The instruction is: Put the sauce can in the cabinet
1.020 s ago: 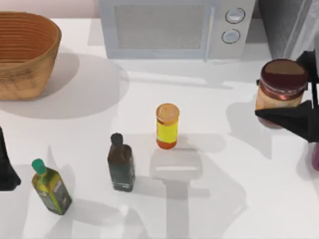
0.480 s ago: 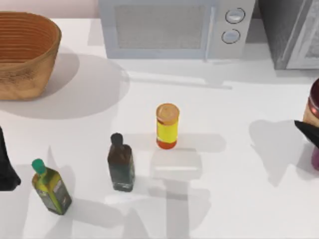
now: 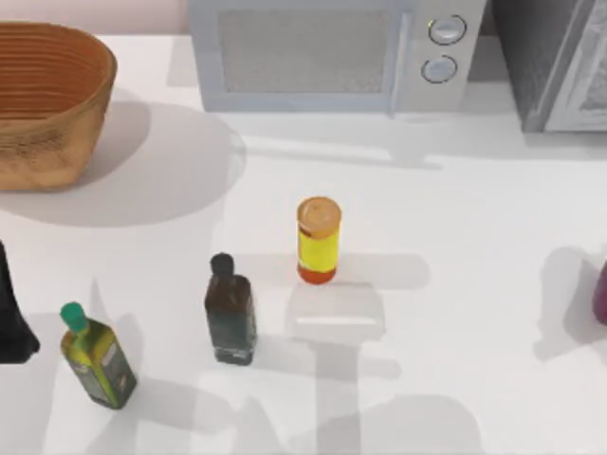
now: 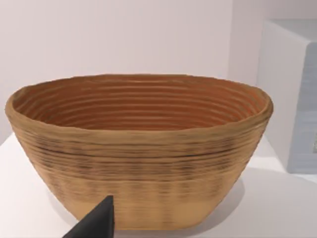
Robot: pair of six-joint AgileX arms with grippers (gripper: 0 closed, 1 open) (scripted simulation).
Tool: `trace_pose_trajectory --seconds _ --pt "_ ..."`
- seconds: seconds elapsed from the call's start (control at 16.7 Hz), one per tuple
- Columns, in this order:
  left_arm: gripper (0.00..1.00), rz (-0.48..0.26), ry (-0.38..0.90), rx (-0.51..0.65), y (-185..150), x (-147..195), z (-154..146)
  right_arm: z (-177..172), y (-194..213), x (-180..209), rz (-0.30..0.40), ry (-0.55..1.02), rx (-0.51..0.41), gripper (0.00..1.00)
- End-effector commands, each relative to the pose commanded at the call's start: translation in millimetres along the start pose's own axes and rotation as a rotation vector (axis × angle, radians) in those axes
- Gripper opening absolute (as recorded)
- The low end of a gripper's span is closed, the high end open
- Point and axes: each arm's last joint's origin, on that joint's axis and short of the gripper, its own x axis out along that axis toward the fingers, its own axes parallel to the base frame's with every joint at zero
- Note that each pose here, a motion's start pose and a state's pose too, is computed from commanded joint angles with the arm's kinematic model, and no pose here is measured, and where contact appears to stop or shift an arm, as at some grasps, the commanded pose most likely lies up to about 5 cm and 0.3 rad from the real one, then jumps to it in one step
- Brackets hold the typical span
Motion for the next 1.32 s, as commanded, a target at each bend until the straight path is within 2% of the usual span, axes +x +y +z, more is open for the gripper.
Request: trace_pose_trajectory --seconds 0.18,0.36,0.72,0.9,1.08,1.32 --pt "1.0 0.0 0.0 0.0 0.0 0.0 0.0 -29.9 1.1 -7.1 -0.174 -0.024 0.113 0.0" --pt "1.0 0.0 0.0 0.0 0.0 0.0 0.0 -48.1 0.9 -8.1 -0.262 -0.028 0.17 0.0" --pt "1.0 0.0 0.0 0.0 0.0 0.0 0.0 -49.5 1.1 -7.8 -0.264 -0.024 0.175 0.0" --pt "1.0 0.0 0.0 0.0 0.0 0.0 0.0 -34.8 -0.4 -8.1 -0.257 -0.007 0.175 0.0" --pt "1.0 0.0 0.0 0.0 0.0 0.0 0.0 4.0 -5.0 -7.0 -0.242 0.013 0.172 0.0" --pt "1.0 0.0 0.0 0.0 0.0 0.0 0.0 87.3 -17.1 2.0 -0.231 0.011 0.164 0.0"
